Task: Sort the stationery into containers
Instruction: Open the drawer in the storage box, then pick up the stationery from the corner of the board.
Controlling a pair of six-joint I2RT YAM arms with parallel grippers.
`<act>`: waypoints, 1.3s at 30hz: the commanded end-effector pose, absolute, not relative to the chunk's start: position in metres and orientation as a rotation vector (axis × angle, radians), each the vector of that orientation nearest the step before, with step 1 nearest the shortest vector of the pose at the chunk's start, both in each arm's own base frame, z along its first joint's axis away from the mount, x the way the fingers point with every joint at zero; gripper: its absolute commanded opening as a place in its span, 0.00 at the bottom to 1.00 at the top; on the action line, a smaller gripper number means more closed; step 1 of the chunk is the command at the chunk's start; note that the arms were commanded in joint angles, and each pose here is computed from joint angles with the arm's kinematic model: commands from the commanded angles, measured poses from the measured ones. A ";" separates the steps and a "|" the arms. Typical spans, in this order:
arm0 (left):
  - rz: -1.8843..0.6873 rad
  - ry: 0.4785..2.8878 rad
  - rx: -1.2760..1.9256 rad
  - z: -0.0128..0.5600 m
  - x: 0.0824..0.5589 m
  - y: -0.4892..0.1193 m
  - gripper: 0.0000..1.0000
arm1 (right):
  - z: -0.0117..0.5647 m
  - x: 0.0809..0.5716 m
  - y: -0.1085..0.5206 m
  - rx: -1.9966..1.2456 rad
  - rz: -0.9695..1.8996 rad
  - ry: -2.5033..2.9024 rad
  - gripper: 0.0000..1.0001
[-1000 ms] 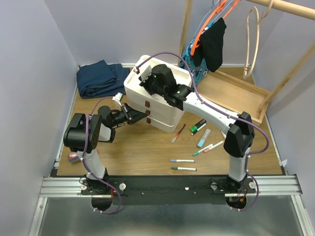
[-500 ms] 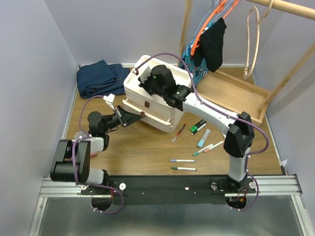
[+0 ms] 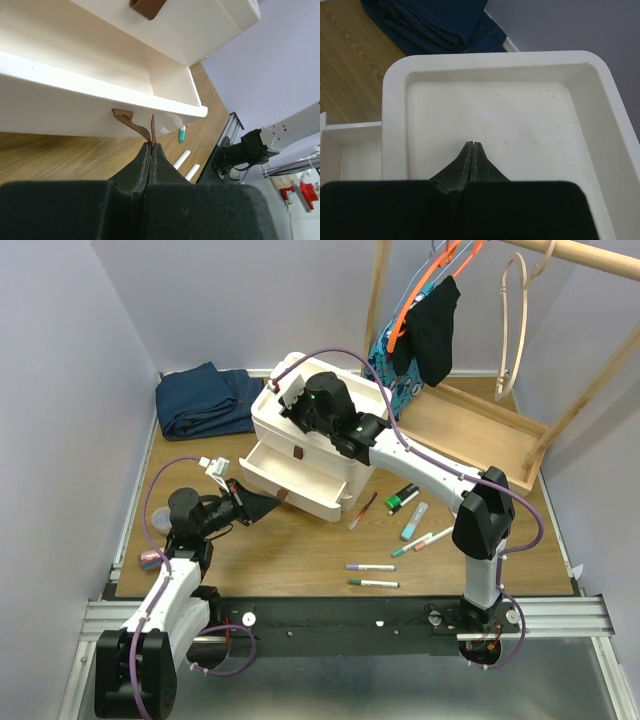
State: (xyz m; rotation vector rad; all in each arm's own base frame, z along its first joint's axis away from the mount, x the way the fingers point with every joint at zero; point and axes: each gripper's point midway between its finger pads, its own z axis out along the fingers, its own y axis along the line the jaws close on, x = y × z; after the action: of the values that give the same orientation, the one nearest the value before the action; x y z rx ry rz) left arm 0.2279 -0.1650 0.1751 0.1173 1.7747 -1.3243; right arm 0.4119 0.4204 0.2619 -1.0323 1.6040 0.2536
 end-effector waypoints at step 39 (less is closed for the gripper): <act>-1.233 2.157 0.157 0.182 0.198 -0.156 0.88 | 0.163 0.384 0.391 -1.252 0.120 1.850 0.11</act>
State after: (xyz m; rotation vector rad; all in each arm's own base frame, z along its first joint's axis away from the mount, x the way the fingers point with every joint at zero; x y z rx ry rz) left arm 0.2107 -0.1515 0.1571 0.0383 2.2178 -1.1971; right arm 0.4109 0.4207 0.2618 -1.0538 1.5724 0.2256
